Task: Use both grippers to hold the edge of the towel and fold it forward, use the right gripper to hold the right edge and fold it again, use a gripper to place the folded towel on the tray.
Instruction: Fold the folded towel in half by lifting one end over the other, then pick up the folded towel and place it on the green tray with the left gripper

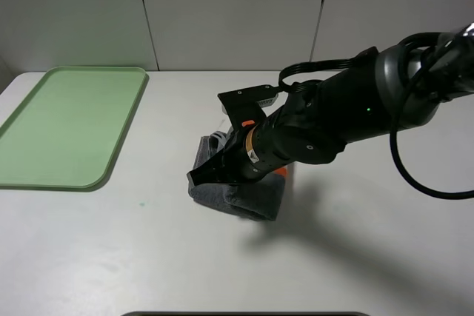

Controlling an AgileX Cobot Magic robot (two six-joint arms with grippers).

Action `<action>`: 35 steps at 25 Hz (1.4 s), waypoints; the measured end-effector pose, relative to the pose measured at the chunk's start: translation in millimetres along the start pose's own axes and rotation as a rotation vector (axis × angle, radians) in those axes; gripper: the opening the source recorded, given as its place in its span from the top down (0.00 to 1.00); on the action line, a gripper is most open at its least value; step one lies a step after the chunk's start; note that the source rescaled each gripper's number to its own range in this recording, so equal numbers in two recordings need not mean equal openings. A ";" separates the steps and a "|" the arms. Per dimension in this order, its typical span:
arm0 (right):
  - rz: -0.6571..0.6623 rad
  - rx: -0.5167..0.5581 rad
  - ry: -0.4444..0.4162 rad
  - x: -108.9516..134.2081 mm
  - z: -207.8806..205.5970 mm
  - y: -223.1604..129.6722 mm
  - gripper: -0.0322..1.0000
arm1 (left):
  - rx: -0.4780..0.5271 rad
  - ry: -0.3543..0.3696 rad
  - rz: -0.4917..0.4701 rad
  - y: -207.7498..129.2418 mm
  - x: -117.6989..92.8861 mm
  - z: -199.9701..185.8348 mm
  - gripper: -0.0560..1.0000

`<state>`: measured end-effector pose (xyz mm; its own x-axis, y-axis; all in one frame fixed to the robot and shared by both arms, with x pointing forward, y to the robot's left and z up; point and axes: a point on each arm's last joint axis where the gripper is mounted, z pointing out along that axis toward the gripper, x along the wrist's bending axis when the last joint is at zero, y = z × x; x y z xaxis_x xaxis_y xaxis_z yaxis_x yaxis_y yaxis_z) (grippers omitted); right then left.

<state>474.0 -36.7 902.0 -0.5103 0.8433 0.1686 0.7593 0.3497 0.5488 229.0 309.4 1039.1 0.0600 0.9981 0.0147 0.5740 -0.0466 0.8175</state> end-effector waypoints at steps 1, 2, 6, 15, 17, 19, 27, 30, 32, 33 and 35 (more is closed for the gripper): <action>0.000 -0.010 0.009 0.8 0.3 0.8 0.86 | 0.000 0.000 0.000 0.0 0.0 0.0 0.00; 0.000 -0.021 0.018 1.6 0.2 1.8 0.86 | 0.000 0.000 0.000 0.0 0.0 0.0 0.00; -0.006 -0.047 0.046 6.1 0.6 3.2 0.86 | 0.000 0.000 0.000 0.0 0.0 0.0 0.00; -0.021 -0.187 0.190 27.7 -2.2 12.0 0.03 | 0.000 0.000 0.000 0.0 0.0 0.0 0.00; -0.019 -0.199 0.200 28.6 -2.5 13.1 0.01 | 0.000 0.000 0.000 0.0 0.0 0.0 0.00; -0.017 -0.204 0.204 29.0 -2.7 13.6 0.00 | 0.000 0.000 0.000 0.0 0.0 0.0 0.00; -0.015 -0.201 0.200 28.6 -3.9 13.8 0.00 | 0.000 0.000 0.000 0.0 0.0 0.0 0.00; -0.015 -0.197 0.187 28.0 -9.4 15.5 0.00 | 0.000 0.000 0.000 0.0 0.0 0.0 0.00; -0.020 -0.205 0.183 28.2 -16.3 18.5 0.00 | 0.000 0.000 0.000 0.0 0.0 0.0 0.00; -0.025 -0.205 0.177 27.9 -19.8 19.6 0.00 | 0.000 0.000 0.000 0.0 0.0 0.0 0.00; -0.044 -0.205 0.161 27.2 -27.8 21.9 0.00 | 0.000 0.000 0.000 0.0 0.0 0.0 0.00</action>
<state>465.5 -17.4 941.3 -0.6115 0.7474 0.2598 0.6454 0.2812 0.7102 229.0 309.4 1039.1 0.0600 0.9981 0.0147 0.5740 -0.0466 0.8175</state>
